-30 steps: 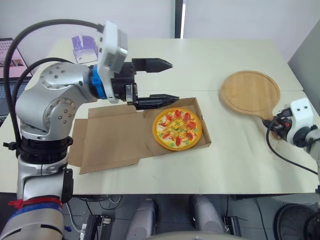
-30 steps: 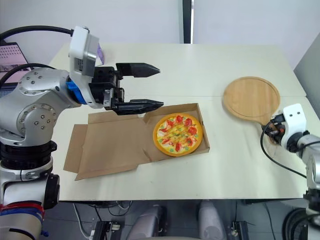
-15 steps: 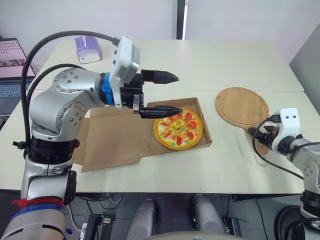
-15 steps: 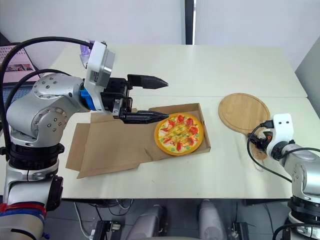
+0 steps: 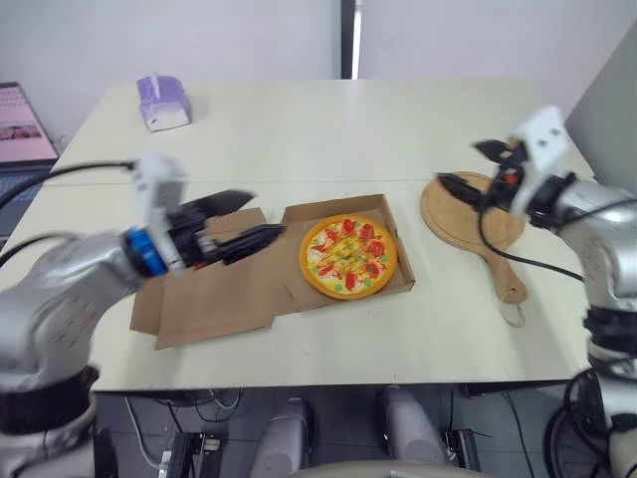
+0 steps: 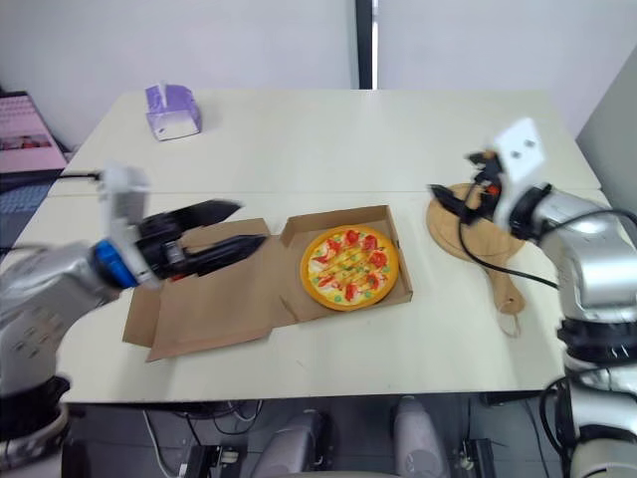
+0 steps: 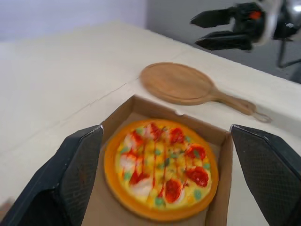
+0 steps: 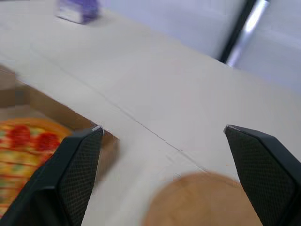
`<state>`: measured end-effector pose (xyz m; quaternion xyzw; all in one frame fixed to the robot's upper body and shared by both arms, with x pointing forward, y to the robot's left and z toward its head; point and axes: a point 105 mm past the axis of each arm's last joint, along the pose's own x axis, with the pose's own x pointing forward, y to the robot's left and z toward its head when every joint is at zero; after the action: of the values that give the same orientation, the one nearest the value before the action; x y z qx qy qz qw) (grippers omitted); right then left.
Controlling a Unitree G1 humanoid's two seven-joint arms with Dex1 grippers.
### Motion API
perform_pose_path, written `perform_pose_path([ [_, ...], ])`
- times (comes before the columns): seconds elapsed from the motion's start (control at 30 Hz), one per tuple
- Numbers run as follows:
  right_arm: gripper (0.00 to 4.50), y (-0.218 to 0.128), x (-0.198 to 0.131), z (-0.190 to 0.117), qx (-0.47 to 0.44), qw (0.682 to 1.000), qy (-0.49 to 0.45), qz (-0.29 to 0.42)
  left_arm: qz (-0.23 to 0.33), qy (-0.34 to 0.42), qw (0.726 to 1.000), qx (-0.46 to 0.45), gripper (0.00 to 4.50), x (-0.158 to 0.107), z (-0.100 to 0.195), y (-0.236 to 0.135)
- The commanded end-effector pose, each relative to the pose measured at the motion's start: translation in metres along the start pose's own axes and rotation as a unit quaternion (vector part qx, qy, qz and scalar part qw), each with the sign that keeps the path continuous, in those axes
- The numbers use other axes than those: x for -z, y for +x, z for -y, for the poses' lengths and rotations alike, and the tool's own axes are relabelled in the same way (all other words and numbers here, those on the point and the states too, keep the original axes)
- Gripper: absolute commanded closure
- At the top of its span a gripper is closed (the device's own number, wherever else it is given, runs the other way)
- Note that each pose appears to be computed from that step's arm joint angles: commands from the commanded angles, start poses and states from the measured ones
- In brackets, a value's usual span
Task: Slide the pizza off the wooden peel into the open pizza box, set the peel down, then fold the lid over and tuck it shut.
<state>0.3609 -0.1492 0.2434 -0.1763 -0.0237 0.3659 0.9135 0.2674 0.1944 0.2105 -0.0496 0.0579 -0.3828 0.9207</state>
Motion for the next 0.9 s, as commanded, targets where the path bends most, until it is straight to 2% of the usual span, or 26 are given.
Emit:
perform_pose_path([
  [0.03,0.07,0.014,-0.034,-0.021,-0.100,0.993,-0.025,0.055,0.030,-0.074,0.994,-0.071,0.00,0.005,-0.002,-0.043],
  [0.2,0.07,0.023,-0.059,-0.059,-0.239,0.966,-0.039,0.089,0.053,-0.220,0.959,-0.172,0.00,0.044,0.006,-0.100],
  [0.3,0.07,0.022,-0.068,-0.077,-0.296,0.949,-0.033,0.102,0.061,-0.304,0.928,-0.209,0.00,0.071,0.026,-0.117],
  [0.47,0.07,0.017,-0.065,-0.098,-0.341,0.934,-0.036,0.095,0.111,-0.402,0.862,-0.286,0.00,0.101,0.034,-0.138],
  [0.57,0.07,0.015,-0.060,-0.105,-0.349,0.933,-0.035,0.085,0.132,-0.428,0.840,-0.306,0.00,0.112,0.036,-0.135],
  [0.73,0.07,0.008,-0.059,-0.110,-0.360,0.929,-0.045,0.070,0.185,-0.460,0.805,-0.326,0.00,0.118,0.022,-0.119],
  [0.9,0.07,0.003,-0.065,-0.113,-0.366,0.927,-0.049,0.069,0.189,-0.484,0.790,-0.325,0.00,0.124,0.015,-0.102],
])
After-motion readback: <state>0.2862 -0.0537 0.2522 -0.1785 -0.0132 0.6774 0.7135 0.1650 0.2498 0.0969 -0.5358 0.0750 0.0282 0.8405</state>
